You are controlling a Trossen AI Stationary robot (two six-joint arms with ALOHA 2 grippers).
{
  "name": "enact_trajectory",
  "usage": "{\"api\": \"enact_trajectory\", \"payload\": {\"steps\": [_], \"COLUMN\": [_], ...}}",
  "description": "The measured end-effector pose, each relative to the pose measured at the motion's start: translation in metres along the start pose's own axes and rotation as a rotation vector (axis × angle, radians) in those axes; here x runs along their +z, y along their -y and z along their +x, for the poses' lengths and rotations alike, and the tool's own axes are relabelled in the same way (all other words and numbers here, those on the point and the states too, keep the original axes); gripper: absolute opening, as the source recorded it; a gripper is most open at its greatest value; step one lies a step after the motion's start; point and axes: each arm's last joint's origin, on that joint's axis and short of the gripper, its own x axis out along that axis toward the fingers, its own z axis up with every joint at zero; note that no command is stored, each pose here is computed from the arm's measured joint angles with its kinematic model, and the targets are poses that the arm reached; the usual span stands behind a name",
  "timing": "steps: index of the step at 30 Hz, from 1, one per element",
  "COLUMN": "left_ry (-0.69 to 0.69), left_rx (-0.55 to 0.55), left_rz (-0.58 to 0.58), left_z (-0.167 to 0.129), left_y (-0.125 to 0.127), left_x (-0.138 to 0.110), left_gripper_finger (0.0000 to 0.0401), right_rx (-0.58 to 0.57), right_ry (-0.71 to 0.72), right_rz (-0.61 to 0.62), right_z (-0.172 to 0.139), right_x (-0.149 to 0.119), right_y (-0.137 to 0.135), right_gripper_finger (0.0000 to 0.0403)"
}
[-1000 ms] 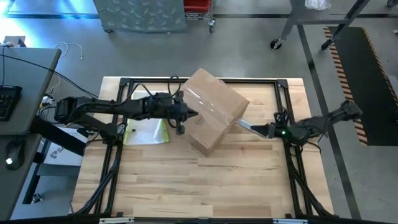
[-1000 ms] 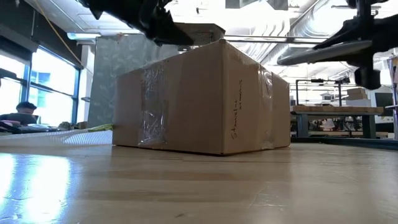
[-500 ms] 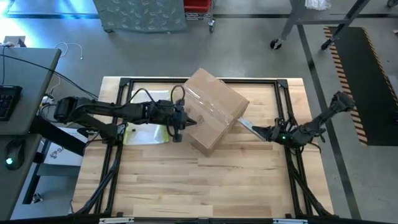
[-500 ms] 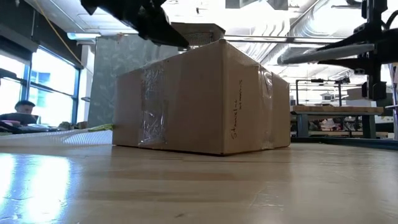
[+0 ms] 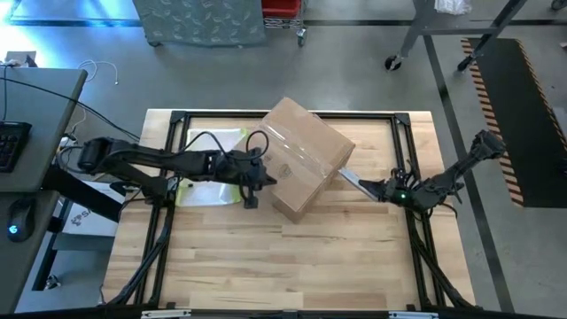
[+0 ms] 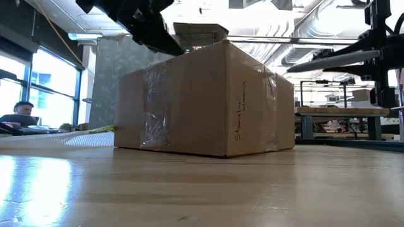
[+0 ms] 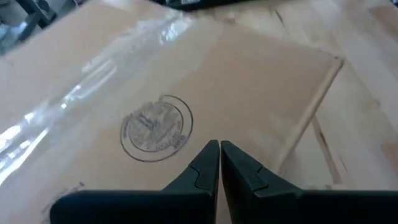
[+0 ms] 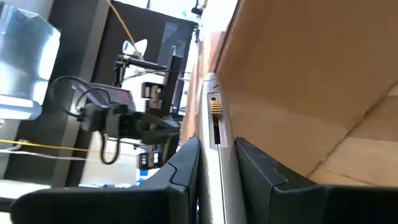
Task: Unpack boxes
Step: Open the cardboard box using the silver cutter
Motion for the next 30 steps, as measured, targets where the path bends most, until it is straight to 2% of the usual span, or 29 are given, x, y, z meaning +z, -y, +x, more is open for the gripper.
{"api": "enact_trajectory", "payload": {"steps": [7,21,30], "left_ry": [-0.028,-0.039,-0.043], "left_rx": [-0.008,-0.01,-0.011], "left_rz": [0.002,0.003,0.003], "left_z": [0.012,0.013,0.013], "left_y": [0.002,0.002,0.002], "left_x": [-0.004,-0.005,-0.006], "left_gripper_finger": [0.0,0.0,0.0], "right_rx": [-0.001,-0.017,-0.015], "right_ry": [-0.01,0.04,-0.013], "right_rz": [-0.027,-0.054,-0.045], "right_z": [0.0,0.003,0.011], "right_x": [0.0,0.003,0.008], "right_y": [0.0,0.002,0.002], "right_gripper_finger": [0.0059,0.0059,0.0059]}}
